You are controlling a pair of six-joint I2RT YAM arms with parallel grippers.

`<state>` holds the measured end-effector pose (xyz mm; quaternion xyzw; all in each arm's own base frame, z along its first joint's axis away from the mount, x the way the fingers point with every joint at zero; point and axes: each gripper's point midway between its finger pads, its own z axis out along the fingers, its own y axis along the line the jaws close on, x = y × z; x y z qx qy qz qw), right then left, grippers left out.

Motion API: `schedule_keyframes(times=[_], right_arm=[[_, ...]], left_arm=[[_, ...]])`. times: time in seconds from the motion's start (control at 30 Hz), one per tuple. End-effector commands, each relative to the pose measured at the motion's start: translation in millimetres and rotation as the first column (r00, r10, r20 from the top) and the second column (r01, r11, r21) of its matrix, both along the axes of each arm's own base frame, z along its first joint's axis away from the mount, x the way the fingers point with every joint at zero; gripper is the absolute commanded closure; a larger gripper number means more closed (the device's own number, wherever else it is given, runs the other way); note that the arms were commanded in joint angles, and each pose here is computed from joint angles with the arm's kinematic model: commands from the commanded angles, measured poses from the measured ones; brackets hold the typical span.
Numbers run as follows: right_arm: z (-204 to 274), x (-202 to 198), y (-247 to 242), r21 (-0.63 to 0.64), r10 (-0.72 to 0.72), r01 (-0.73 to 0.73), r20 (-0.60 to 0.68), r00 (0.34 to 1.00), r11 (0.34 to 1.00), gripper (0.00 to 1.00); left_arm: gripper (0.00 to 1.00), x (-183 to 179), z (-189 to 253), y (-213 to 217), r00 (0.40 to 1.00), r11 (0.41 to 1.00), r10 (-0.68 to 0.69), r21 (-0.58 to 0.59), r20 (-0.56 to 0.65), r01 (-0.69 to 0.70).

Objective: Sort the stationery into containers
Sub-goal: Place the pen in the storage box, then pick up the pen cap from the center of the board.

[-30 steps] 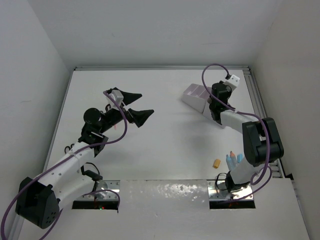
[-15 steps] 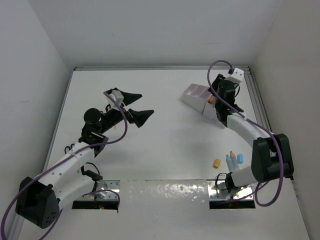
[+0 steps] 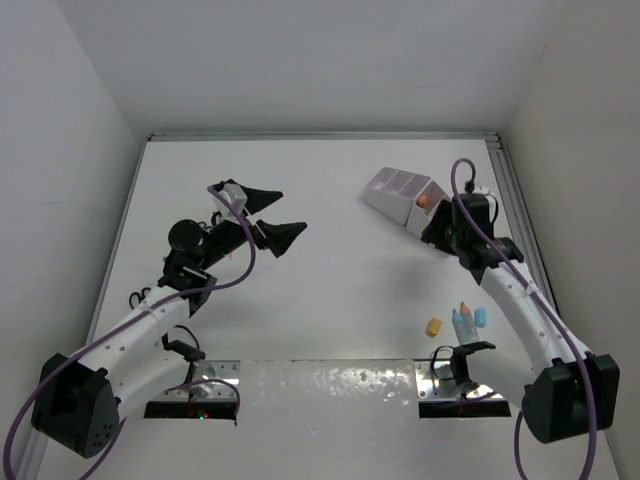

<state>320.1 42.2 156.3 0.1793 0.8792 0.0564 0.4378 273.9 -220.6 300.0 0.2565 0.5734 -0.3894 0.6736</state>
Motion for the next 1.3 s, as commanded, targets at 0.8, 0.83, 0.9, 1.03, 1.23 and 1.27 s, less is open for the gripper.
schedule_keyframes(times=[0.8,0.83,0.9,1.03,1.23,1.27], right_arm=[[-170.8,-183.4,-1.7,0.086,-0.11,0.191,-0.565,0.818,0.978,0.94],[-171.2,-181.4,2.8,0.093,-0.074,0.152,-0.566,0.821,0.984,0.98],[-161.2,-158.5,13.0,0.106,0.017,0.043,-0.505,0.863,0.993,1.0],[-139.1,-119.2,47.1,0.048,0.255,-0.259,-0.421,0.87,0.965,1.0],[-45.5,-30.0,139.1,-0.188,0.635,-0.63,-0.042,0.771,0.753,1.0],[-33.1,-22.9,152.4,-0.233,0.683,-0.662,0.015,0.73,0.713,1.0]], left_arm=[[0.0,-18.2,0.7,21.3,0.997,0.993,0.071,-0.095,0.035,-0.067],[0.0,-17.7,0.3,21.9,0.997,0.993,0.073,-0.095,0.035,-0.07],[0.0,-16.6,-0.1,23.7,0.996,0.992,0.085,-0.097,0.03,-0.082],[0.0,-5.2,-19.4,29.5,0.987,0.986,0.141,-0.082,-0.082,-0.148],[0.15,0.4,-68.4,28.9,0.929,0.989,0.128,-0.019,-0.347,-0.144],[0.22,2.4,-62.5,27.7,0.934,0.99,0.127,-0.017,-0.334,-0.141]])
